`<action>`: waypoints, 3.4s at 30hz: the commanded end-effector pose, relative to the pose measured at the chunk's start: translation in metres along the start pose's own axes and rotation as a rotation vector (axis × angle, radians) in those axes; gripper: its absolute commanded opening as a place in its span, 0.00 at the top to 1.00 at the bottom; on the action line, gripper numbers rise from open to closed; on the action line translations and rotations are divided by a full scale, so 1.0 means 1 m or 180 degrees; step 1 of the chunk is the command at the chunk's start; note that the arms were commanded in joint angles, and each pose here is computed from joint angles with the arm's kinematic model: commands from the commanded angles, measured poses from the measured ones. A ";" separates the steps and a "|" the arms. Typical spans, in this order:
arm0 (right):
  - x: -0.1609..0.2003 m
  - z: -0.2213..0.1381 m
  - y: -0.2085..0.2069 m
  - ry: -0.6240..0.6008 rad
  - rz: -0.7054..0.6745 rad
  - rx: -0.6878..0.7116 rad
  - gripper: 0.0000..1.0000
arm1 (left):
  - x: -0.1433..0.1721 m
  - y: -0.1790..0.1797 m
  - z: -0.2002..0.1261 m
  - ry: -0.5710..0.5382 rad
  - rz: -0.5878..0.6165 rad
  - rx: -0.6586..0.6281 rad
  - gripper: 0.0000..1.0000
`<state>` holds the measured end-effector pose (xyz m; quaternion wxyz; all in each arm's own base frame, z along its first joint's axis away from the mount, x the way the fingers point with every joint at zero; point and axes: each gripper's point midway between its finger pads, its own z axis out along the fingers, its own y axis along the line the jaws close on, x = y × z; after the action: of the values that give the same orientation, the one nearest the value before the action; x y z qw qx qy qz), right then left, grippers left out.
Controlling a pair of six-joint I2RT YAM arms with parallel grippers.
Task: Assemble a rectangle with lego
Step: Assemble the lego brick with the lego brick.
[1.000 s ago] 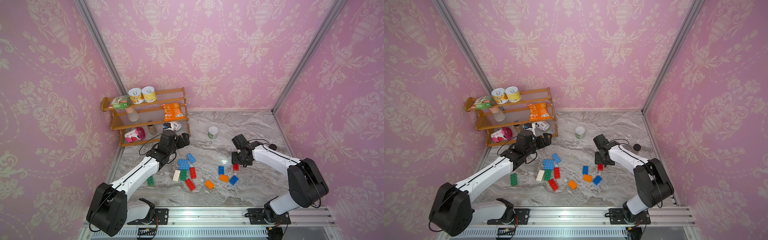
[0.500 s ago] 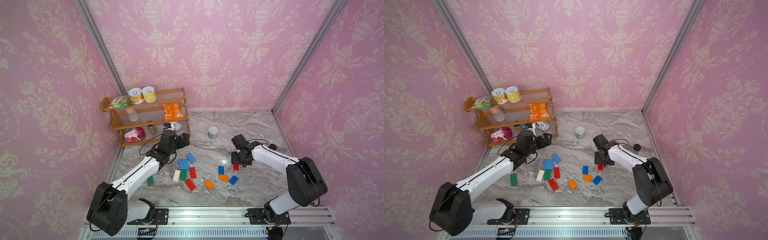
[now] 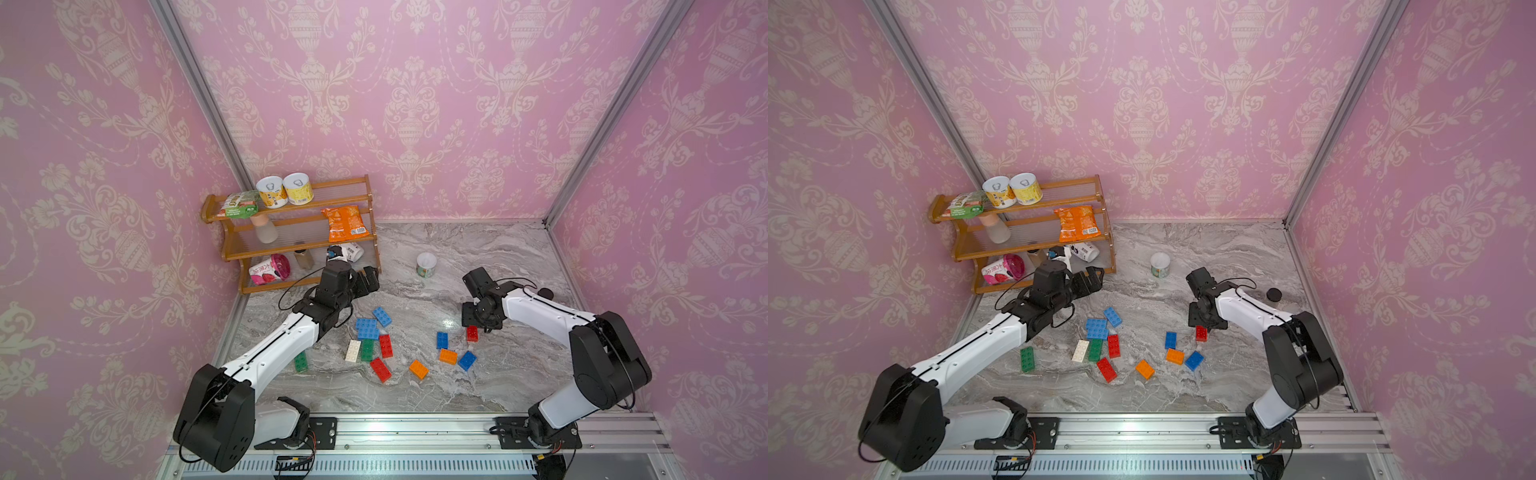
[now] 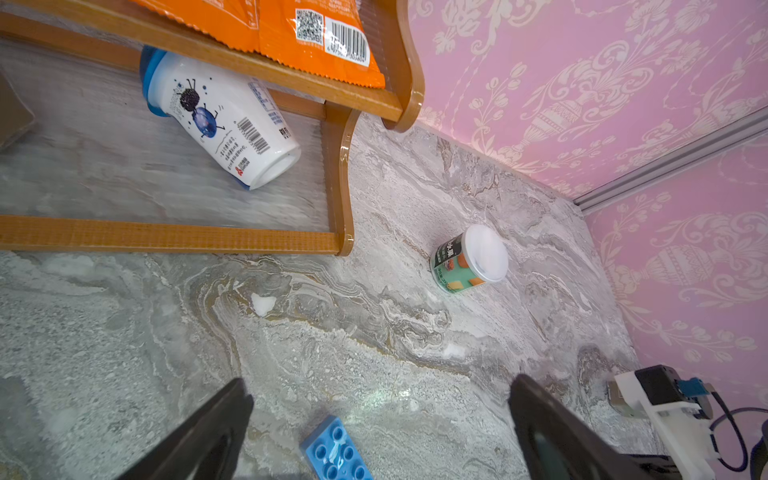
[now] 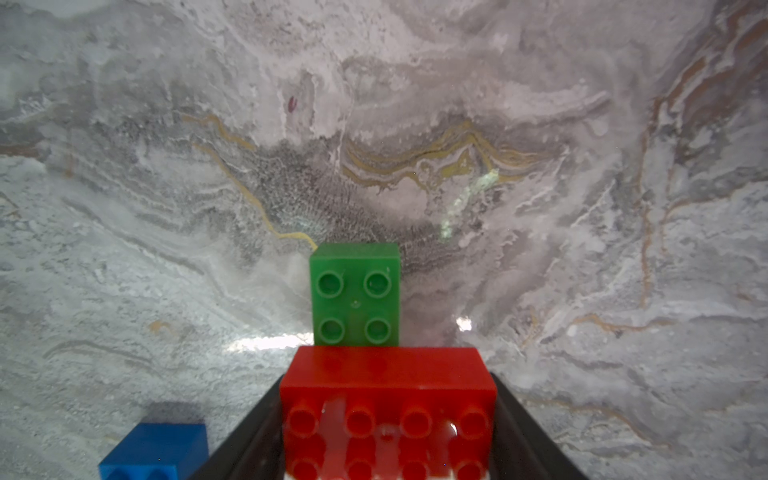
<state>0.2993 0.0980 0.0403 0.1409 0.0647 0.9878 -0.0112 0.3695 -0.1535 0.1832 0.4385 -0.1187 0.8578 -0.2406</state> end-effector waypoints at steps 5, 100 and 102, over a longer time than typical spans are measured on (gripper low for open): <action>0.039 0.023 -0.023 0.0387 -0.0096 0.0252 0.95 | -0.014 -0.011 -0.007 -0.0117 0.0115 0.0032 0.01; 0.024 -0.089 0.087 -0.0350 -0.0414 -0.0667 0.00 | -0.022 0.033 -0.043 -0.0437 -0.0028 -0.0599 0.01; 0.031 -0.087 0.111 -0.0331 -0.0555 -0.0727 0.00 | -0.024 0.043 -0.052 -0.0533 -0.0096 -0.0741 0.01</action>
<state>0.2595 0.1927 0.1172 0.1969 -0.0410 0.9763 0.0802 0.3534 -0.1122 0.2107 0.4870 -0.1636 0.8394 -0.1772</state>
